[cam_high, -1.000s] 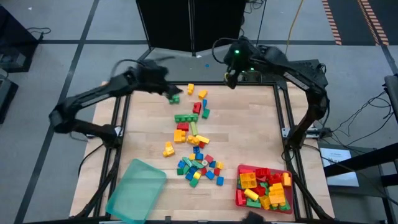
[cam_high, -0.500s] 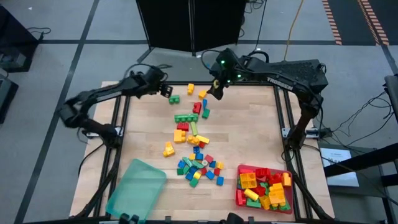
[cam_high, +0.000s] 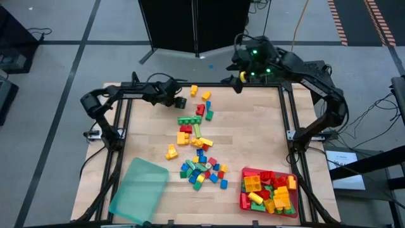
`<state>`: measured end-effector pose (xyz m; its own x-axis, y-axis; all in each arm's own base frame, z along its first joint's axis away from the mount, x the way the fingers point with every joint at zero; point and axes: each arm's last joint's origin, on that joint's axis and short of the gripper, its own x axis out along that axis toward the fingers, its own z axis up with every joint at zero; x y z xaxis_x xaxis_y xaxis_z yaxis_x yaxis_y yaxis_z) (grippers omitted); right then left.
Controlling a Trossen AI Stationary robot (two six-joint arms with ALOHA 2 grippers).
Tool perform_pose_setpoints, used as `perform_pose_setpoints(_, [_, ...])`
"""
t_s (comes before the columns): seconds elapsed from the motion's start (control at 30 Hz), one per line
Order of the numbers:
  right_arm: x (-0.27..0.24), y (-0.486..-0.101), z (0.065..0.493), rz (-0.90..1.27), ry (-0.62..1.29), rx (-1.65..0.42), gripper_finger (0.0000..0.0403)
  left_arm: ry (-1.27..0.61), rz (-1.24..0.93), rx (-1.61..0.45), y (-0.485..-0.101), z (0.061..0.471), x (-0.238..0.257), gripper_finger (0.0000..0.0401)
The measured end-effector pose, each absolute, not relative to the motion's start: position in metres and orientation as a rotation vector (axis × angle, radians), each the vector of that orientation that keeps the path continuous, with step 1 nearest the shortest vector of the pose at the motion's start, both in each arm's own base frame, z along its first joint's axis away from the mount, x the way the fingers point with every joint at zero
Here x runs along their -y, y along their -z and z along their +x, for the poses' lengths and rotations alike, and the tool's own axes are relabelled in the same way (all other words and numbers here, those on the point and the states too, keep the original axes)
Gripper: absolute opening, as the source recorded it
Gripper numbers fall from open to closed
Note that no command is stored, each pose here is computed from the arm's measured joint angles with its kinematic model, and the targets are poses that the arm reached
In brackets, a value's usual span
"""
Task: Sort blocks by size
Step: Put the 1-stud yellow game piece into the pink bin
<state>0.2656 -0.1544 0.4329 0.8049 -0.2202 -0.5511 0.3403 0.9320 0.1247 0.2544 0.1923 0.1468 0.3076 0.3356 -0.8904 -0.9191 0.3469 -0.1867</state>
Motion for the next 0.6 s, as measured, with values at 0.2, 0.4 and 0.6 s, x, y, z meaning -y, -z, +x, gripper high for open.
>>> perform_pose_setpoints(0.2, [0.142,-0.453,0.245,0.200,0.306,-0.494,0.0327,-0.734,-0.821,-0.710,-0.155,0.287,-0.175,0.0255])
perform_pose_setpoints(0.4, [0.138,-0.457,0.240,0.195,0.307,-0.483,0.0327,-0.420,-0.863,-0.487,-0.176,0.323,-0.155,0.0255])
perform_pose_setpoints(0.6, [0.141,-0.453,0.243,0.192,0.306,-0.496,0.0327,-0.676,-0.732,-0.495,-0.212,0.322,-0.152,0.0255])
